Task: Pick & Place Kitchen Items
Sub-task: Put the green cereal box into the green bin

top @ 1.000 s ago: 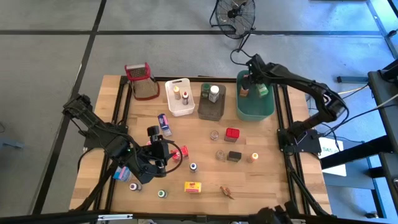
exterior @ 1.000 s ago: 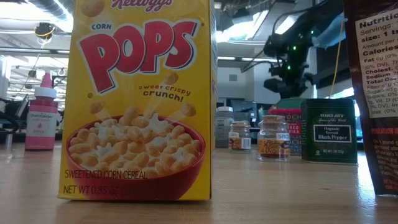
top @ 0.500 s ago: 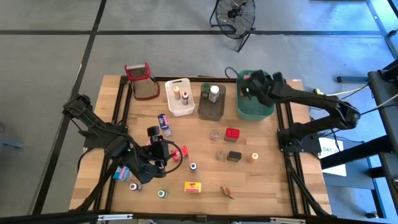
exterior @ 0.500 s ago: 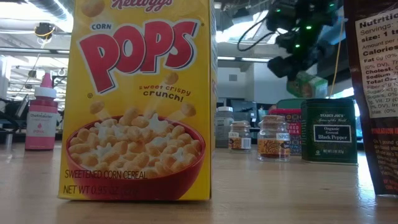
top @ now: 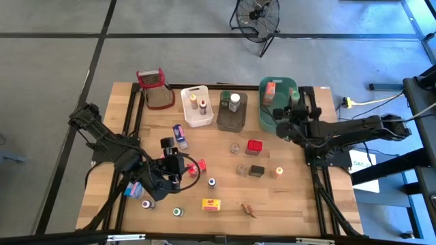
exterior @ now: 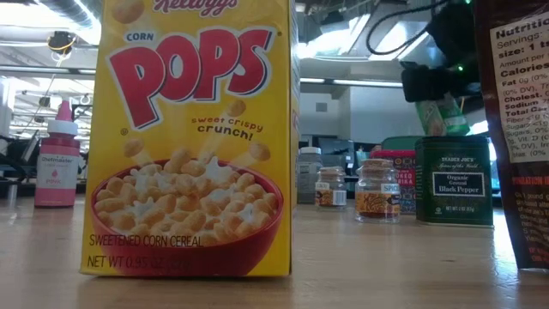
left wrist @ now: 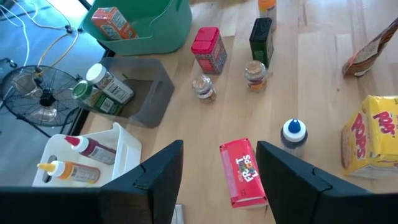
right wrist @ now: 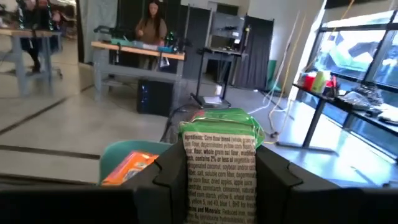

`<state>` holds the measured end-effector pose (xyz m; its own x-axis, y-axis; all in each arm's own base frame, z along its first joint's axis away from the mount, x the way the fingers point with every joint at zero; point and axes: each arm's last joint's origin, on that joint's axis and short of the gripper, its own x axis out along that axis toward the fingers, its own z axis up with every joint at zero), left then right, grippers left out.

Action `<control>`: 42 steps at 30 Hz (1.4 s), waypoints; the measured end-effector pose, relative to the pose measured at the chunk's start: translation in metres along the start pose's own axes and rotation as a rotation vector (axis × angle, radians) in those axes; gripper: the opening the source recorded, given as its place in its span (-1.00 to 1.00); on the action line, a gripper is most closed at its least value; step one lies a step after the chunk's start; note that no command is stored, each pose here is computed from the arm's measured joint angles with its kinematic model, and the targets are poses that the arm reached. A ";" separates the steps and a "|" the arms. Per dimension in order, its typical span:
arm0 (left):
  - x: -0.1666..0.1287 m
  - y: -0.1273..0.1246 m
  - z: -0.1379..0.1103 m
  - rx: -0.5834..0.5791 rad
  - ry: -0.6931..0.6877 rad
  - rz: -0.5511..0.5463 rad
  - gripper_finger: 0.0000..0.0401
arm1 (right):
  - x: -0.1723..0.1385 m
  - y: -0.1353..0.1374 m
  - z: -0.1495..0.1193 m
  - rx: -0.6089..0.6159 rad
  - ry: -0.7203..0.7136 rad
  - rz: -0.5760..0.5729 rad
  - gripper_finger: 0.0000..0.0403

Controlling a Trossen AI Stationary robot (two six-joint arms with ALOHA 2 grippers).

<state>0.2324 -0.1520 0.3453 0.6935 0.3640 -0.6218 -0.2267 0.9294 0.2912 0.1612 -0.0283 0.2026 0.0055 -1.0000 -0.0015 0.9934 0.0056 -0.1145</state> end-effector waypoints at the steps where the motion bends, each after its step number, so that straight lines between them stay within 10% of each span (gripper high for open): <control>1: 0.000 0.000 0.000 0.000 0.001 0.001 -0.01 | -0.001 -0.001 -0.004 0.005 -0.002 0.005 -0.35; 42: 0.013 0.013 0.006 -0.044 0.016 0.049 -0.01 | 0.009 0.008 -0.051 0.060 0.003 -0.057 -0.46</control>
<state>0.2426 -0.1360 0.3455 0.6696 0.4093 -0.6197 -0.2897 0.9123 0.2896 0.1636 -0.0375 0.1510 -0.0516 -0.9987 -0.0001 0.9972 -0.0516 -0.0545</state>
